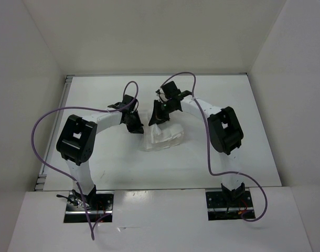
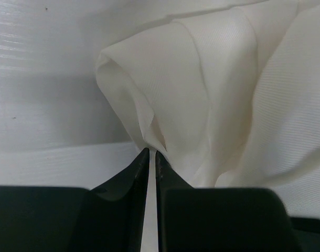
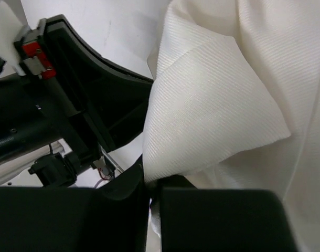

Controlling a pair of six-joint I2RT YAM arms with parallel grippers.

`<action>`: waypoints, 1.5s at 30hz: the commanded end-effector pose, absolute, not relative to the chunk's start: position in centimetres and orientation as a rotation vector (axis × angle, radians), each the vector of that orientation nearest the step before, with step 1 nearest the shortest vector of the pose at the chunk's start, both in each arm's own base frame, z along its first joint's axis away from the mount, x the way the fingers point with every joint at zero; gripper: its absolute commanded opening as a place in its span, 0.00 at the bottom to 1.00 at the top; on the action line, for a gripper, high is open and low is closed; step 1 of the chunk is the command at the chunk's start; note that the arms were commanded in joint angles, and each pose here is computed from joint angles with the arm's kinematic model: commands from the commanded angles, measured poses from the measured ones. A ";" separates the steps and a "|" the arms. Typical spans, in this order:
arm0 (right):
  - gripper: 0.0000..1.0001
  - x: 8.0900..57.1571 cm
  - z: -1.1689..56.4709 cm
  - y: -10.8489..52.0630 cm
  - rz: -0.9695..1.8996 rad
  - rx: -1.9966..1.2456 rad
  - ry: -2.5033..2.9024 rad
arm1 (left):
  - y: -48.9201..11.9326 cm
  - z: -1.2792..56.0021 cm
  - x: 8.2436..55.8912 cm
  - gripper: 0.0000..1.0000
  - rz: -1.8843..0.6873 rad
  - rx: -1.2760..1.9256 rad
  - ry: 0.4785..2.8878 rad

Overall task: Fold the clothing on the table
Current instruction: Fold the skirt

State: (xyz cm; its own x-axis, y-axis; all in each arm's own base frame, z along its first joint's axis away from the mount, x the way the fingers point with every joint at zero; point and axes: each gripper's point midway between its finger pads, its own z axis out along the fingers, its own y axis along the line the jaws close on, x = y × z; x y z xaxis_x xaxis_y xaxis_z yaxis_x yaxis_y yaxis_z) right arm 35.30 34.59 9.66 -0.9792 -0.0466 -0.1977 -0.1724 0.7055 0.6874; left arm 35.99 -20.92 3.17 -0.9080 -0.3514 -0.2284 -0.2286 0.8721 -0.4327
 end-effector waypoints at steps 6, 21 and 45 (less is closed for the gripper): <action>0.41 35.1 13.4 38.1 1.359 -0.289 2.617 | -21.0 4.3 35.9 0.15 -0.597 -0.426 2.719; 0.33 39.2 24.1 30.9 1.209 -0.181 2.388 | -12.3 18.8 37.1 0.25 -0.267 -0.399 2.388; 0.09 39.7 20.3 21.2 0.768 0.017 2.460 | -20.4 4.3 31.5 0.16 -0.890 -0.162 2.805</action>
